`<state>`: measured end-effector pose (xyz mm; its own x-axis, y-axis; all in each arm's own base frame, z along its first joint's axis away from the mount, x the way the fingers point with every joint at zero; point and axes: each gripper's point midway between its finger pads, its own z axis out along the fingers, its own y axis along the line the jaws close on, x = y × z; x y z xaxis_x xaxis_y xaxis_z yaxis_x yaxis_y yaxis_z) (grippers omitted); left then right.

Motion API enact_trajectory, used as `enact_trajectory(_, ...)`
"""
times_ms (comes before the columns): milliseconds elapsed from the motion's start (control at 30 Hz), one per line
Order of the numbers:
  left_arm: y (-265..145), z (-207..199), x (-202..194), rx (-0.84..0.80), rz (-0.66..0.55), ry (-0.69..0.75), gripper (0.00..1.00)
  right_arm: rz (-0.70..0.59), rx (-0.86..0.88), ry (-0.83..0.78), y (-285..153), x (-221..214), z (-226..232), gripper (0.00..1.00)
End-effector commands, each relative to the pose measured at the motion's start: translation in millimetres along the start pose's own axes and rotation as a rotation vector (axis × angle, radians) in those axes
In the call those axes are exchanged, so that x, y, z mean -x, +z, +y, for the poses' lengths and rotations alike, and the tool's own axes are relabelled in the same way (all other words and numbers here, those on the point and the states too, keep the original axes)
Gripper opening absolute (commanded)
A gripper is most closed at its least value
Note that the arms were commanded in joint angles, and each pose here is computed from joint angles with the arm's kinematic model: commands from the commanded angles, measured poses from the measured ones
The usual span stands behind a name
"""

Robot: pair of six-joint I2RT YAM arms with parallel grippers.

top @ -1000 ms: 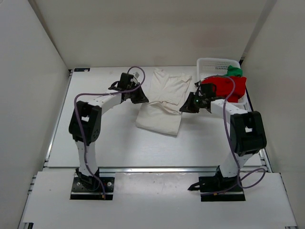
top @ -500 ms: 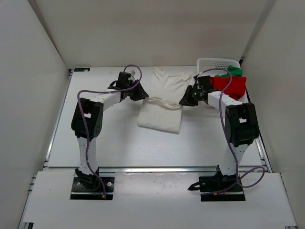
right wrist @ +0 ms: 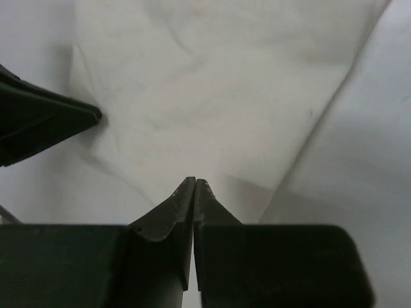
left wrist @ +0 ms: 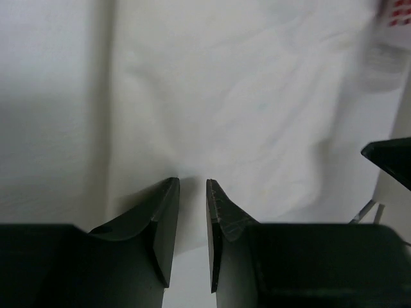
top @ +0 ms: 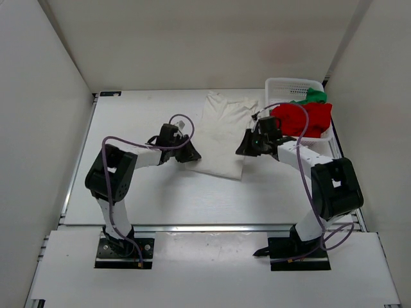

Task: Fold and stack the t-shirts
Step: Grab one side of the 2/3 rectangular tshirt with both arms

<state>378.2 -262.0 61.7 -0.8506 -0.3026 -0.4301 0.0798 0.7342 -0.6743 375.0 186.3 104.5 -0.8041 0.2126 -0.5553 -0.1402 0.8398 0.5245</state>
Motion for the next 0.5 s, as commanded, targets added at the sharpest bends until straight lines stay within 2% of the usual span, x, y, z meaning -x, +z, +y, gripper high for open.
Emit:
enact_trajectory(0, 2, 27, -30, 0.027, 0.070, -0.037, 0.34, 0.088, 0.035, 0.003, 13, -43, -2, 0.01)
enact_trajectory(233, -36, 41, -91, 0.048, 0.099, -0.030, 0.29, 0.252, 0.029, 0.001, 15, -122, -13, 0.00)
enact_trajectory(367, -61, 33, -109, 0.017, 0.089, -0.015, 0.29, 0.280, 0.023, -0.002, 8, -140, -15, 0.00)
enact_trajectory(467, -81, 29, -99, 0.012, 0.043, -0.007, 0.32, 0.262, 0.064, -0.045, -7, -135, -1, 0.01)
